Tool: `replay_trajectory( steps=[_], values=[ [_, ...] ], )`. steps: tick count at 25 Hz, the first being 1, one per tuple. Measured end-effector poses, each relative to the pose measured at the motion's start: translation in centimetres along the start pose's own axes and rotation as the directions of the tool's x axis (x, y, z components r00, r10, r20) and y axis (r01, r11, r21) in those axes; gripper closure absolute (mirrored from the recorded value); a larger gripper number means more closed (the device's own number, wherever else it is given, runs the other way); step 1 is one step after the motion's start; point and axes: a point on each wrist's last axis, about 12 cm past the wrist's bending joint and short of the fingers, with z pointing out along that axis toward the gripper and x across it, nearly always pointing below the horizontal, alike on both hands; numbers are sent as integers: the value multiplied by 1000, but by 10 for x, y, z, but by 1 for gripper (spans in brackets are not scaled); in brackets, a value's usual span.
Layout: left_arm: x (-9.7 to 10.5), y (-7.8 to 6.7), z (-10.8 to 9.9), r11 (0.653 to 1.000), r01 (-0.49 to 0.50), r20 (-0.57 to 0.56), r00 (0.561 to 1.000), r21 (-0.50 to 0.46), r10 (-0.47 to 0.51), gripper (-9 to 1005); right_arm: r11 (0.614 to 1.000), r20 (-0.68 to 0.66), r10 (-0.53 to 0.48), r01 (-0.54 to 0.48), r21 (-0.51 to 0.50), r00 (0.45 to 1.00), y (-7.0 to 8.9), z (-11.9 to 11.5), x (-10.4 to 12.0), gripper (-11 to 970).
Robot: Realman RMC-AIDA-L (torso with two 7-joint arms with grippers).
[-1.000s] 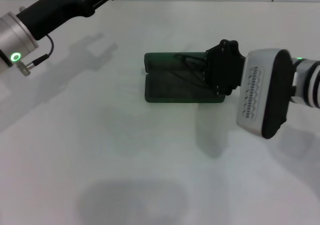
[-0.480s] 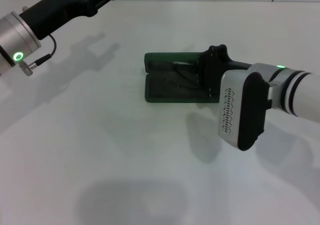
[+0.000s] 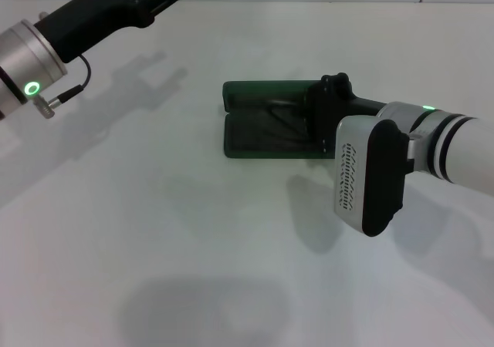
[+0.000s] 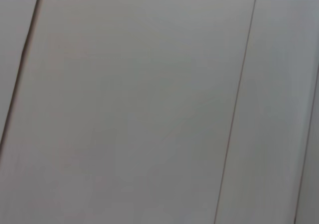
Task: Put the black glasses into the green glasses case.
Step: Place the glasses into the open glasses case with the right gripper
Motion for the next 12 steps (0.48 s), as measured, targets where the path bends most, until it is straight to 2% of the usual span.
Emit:
replay_trajectory(
  steps=[7, 12],
  values=[
    [0, 0, 1, 1000, 2, -1, 1000, 2, -2, 374, 1000, -1, 4, -4, 15, 1000, 3, -1, -1, 836],
    [2, -2, 2, 1000, 7, -7, 1000, 10, -7, 374, 1000, 3, 20, -20, 22, 1000, 6, -5, -2, 740]
  ],
)
